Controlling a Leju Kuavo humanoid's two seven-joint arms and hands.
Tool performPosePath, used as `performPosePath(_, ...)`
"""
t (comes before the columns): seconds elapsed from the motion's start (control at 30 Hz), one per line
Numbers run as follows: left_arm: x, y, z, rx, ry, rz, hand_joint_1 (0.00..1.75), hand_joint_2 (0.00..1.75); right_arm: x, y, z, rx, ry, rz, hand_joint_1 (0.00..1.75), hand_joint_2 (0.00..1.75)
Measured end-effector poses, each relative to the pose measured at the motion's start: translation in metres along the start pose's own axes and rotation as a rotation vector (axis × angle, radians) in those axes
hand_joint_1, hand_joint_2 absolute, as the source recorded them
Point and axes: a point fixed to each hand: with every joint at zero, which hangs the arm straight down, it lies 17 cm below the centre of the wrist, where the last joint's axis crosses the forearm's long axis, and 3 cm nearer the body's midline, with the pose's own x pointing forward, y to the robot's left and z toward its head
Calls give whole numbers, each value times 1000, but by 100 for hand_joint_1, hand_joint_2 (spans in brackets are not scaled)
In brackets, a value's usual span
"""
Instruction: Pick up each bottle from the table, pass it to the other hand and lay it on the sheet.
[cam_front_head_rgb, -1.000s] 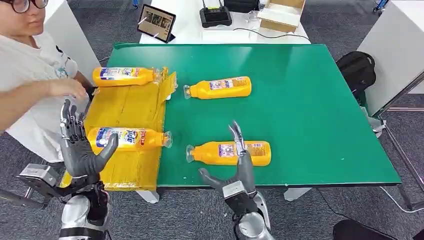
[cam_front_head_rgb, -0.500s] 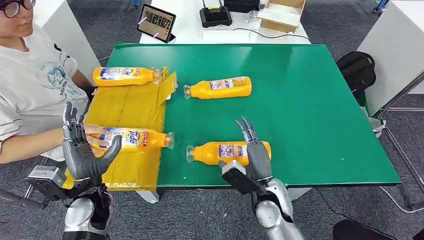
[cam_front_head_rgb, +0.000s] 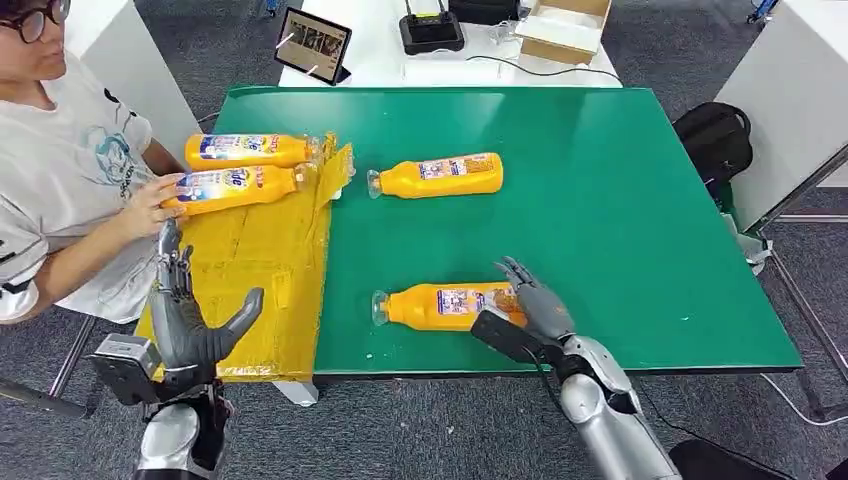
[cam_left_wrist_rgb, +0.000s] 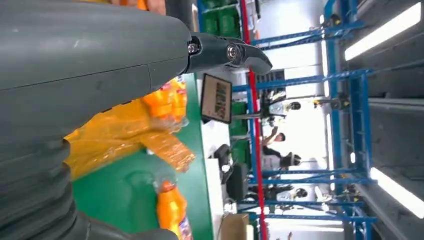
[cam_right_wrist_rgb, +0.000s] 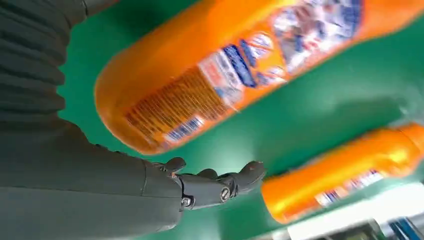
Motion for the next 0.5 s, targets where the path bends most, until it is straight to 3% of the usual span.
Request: performPosePath(0.5,-23,-8,1,-16,60,31,0,175,-36,13,-8,131,80,54,0,175)
